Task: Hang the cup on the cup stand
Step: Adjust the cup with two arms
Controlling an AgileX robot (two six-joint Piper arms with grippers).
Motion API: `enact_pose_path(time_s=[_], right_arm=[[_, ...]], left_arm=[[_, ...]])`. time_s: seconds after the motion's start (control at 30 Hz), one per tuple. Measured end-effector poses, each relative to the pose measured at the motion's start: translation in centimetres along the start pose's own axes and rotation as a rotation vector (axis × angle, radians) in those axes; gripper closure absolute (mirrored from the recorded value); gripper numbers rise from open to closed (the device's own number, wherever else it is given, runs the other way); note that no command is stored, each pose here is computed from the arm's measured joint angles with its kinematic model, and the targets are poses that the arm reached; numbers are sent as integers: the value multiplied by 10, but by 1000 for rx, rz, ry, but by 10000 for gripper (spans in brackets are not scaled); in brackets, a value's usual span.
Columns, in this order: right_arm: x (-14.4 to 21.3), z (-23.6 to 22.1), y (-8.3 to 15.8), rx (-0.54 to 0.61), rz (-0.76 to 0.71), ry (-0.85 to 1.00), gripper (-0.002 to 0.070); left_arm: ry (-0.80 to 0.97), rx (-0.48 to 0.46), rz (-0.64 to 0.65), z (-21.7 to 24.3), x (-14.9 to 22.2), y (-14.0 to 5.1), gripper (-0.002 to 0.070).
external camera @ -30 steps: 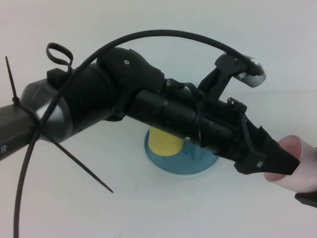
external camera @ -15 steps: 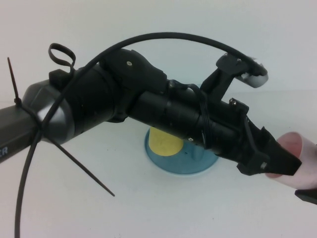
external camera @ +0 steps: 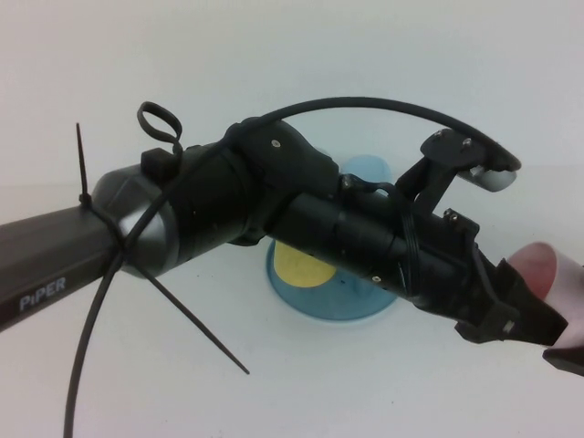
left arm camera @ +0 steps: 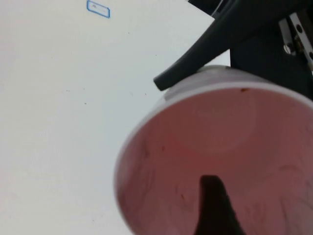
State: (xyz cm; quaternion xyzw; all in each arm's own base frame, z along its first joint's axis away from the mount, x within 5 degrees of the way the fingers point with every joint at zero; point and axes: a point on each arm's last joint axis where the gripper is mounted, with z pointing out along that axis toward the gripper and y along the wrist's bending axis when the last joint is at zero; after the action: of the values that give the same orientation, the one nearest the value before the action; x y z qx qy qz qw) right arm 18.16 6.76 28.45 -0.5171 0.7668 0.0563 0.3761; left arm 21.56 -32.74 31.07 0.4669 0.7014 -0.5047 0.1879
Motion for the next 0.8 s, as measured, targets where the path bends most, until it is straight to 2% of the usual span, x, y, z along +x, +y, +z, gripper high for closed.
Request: enact_pose_path(time_s=[0.13, 0.23, 0.3, 0.53, 0.67, 0.8], right_arm=[[0, 0, 0, 2, 0, 0, 92], [0, 0, -1, 14, -2, -2, 92], [0, 0, -1, 13, -3, 0, 92], [1, 0, 0, 1, -9, 6, 83], [-3, 0, -1, 2, 33, -33, 11], [-5, 0, 0, 0, 58, -56, -10]], left_arm=[[-8, -4, -11, 0, -1, 0, 388], [-10, -2, -15, 0, -1, 0, 551], [-11, -5, 1, 0, -1, 0, 604], [-11, 0, 1, 0, -1, -1, 625], [-56, 40, -51, -4, -6, -1, 652], [-58, 41, -59, -8, -6, 2, 664]])
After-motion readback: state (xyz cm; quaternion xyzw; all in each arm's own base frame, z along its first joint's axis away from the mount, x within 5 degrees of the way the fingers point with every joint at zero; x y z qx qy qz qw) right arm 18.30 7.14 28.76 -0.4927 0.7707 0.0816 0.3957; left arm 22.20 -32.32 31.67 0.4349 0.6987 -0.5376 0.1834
